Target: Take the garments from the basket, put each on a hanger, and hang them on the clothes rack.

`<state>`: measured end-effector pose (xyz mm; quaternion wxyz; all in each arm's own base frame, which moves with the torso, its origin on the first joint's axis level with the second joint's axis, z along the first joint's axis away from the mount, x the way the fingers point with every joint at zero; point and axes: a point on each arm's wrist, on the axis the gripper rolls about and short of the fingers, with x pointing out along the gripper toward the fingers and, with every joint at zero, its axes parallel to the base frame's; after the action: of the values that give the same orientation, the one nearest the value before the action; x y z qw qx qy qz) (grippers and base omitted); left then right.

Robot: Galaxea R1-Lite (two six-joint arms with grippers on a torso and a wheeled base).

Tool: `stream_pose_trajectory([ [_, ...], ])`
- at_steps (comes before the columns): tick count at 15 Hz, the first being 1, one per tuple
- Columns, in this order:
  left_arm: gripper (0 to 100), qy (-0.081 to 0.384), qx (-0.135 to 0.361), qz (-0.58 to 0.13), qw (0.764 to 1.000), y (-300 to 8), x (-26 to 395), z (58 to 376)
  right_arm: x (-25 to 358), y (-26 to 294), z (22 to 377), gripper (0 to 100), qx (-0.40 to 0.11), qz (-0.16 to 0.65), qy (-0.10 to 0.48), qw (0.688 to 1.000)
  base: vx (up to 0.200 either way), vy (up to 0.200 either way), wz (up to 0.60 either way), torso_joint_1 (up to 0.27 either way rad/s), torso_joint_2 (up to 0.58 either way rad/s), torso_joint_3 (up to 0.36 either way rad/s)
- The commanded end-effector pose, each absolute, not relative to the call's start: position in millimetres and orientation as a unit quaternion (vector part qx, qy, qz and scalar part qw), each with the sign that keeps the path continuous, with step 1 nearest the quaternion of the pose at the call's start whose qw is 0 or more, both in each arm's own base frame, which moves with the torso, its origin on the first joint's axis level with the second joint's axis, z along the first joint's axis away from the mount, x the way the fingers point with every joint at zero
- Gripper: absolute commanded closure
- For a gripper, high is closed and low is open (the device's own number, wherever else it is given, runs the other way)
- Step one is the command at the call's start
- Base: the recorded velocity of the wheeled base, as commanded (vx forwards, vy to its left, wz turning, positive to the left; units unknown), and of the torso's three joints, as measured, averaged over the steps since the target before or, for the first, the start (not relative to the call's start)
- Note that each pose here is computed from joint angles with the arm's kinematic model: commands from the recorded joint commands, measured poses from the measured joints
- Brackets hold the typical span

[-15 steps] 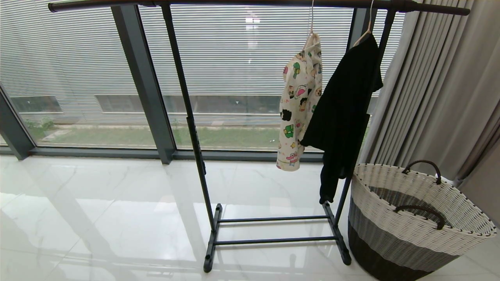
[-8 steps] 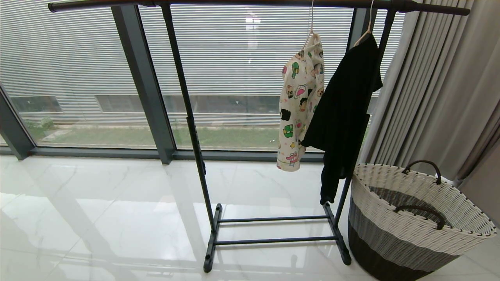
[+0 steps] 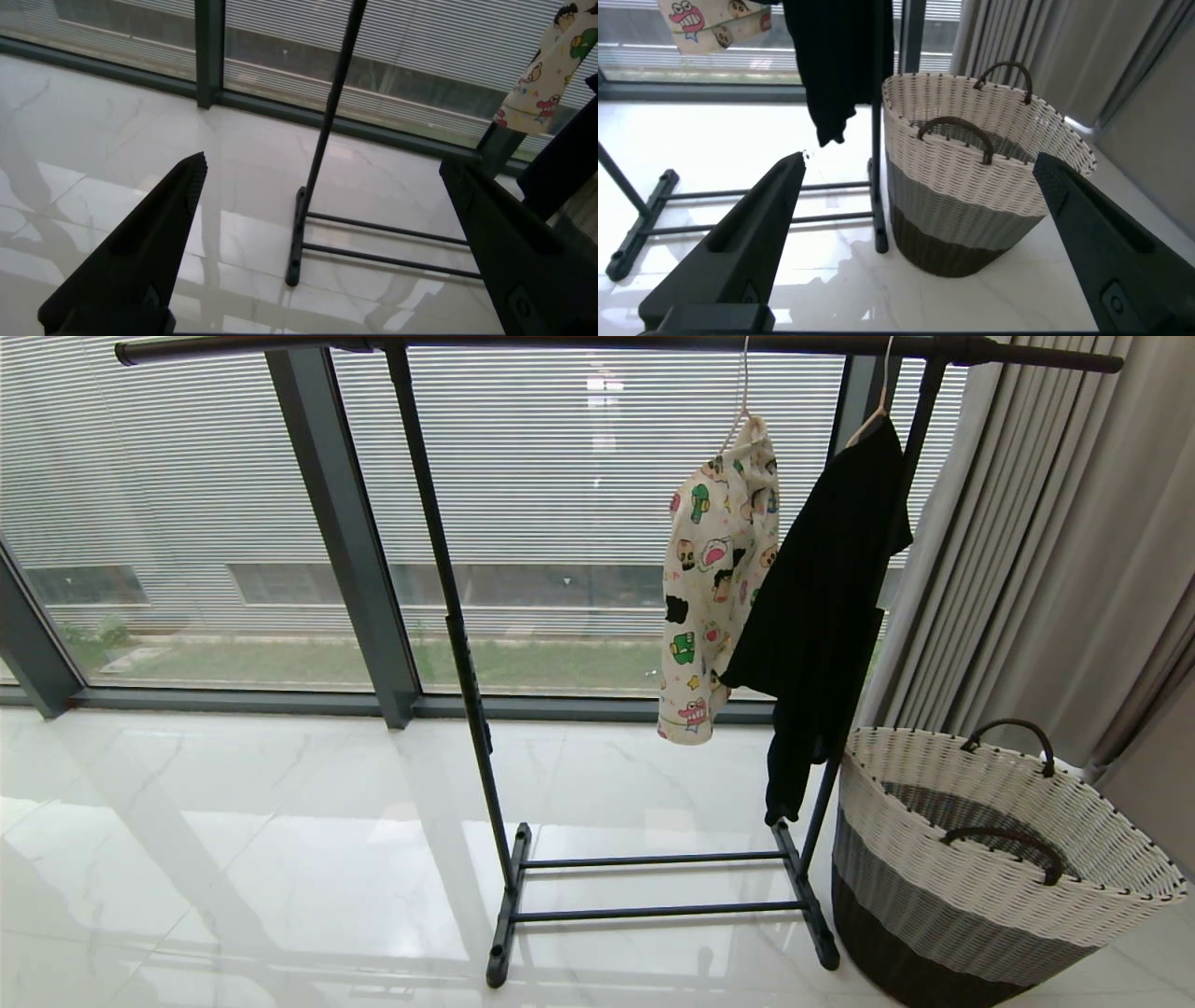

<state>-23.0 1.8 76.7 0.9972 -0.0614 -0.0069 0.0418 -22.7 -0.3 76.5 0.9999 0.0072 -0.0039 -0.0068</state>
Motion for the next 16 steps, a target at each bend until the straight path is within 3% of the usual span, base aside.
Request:
stream_pose_trajectory([
  [1,0,-0.007,-0.061,0.043,0.997,1.8,-23.0,76.7,-22.8,-0.3,76.3,0,0.005,-0.007,-0.004,1.000,0.000,0.000,0.00,0.000,0.00,0.000],
  [16,0,-0.007,-0.061,0.044,0.997,1.8,-23.0,76.5,-22.8,-0.3,76.3,0,0.003,-0.007,-0.004,1.000,0.000,0.000,0.00,0.000,0.00,0.000],
])
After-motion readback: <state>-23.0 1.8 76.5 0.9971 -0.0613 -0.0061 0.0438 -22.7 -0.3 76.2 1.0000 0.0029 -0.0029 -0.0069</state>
